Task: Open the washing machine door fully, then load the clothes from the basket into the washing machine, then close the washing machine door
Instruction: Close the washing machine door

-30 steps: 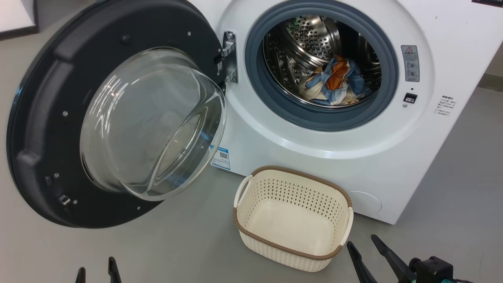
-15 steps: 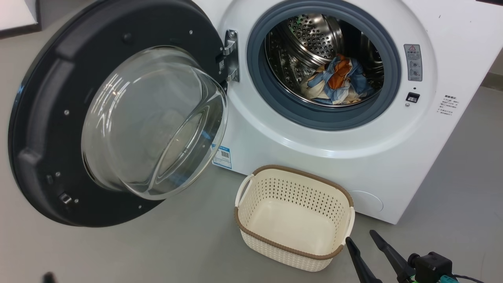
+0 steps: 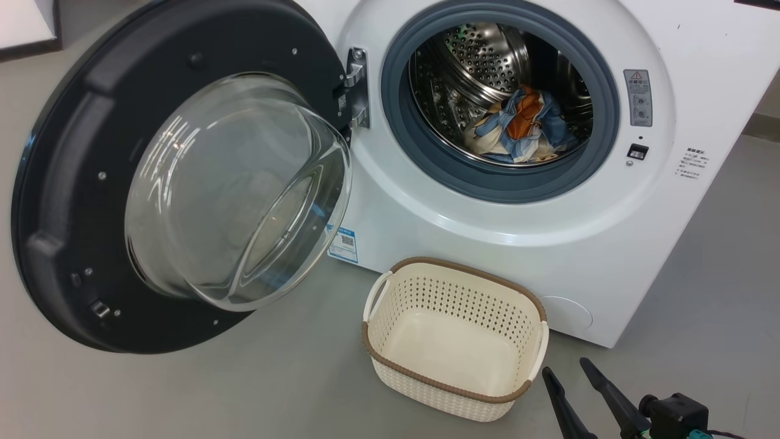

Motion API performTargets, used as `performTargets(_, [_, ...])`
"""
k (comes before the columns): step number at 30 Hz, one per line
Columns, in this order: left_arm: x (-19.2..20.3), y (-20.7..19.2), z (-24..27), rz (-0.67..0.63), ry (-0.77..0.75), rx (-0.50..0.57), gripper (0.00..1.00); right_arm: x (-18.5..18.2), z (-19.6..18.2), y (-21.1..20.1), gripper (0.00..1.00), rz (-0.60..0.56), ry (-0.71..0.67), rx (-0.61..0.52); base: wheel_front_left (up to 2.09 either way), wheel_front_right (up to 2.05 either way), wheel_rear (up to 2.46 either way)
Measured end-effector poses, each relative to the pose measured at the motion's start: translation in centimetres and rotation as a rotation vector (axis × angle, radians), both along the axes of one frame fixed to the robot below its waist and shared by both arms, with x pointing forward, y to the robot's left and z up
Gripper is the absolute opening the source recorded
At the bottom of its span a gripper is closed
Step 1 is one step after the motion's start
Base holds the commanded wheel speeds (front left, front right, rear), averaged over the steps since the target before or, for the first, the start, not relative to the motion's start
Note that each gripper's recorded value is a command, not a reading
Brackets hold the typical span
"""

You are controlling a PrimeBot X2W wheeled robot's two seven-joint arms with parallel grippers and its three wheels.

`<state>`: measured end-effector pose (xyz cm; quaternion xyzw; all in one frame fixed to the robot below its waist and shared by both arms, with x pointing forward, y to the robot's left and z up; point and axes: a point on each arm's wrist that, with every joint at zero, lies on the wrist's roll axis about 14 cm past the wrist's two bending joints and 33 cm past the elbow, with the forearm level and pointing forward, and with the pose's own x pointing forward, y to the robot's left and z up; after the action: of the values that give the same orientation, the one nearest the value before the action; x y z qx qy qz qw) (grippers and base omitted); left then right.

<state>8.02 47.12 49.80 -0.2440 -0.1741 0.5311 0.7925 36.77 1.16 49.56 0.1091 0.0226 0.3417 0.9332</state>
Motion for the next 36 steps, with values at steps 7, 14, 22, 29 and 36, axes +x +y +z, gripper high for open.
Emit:
performTargets(7, [0.0,4.0,1.1,0.038,0.002,-0.051,0.0,-0.1,-0.4,0.0,1.0,-0.009,0.019,0.011,0.0,0.0,0.0])
performTargets(14, [1.3,6.9,1.0,0.091,-0.111,-0.243,0.0,0.0,-0.8,-0.4,1.0,-0.019,0.031,0.012,0.0,0.0,0.0])
performTargets(22, [1.2,9.3,0.6,0.199,-0.205,-0.397,0.0,0.2,-0.8,-1.1,1.0,-0.044,0.032,0.015,0.0,0.0,0.0])
performTargets(29, [2.0,9.3,-0.7,0.252,-0.227,-0.508,0.0,0.5,-0.9,-1.6,1.0,-0.056,0.032,0.014,0.0,0.0,0.0])
performTargets(36, [2.6,8.9,-1.5,0.294,-0.273,-0.602,0.0,0.6,-0.9,-2.2,1.0,-0.064,0.025,0.004,0.0,0.0,0.0])
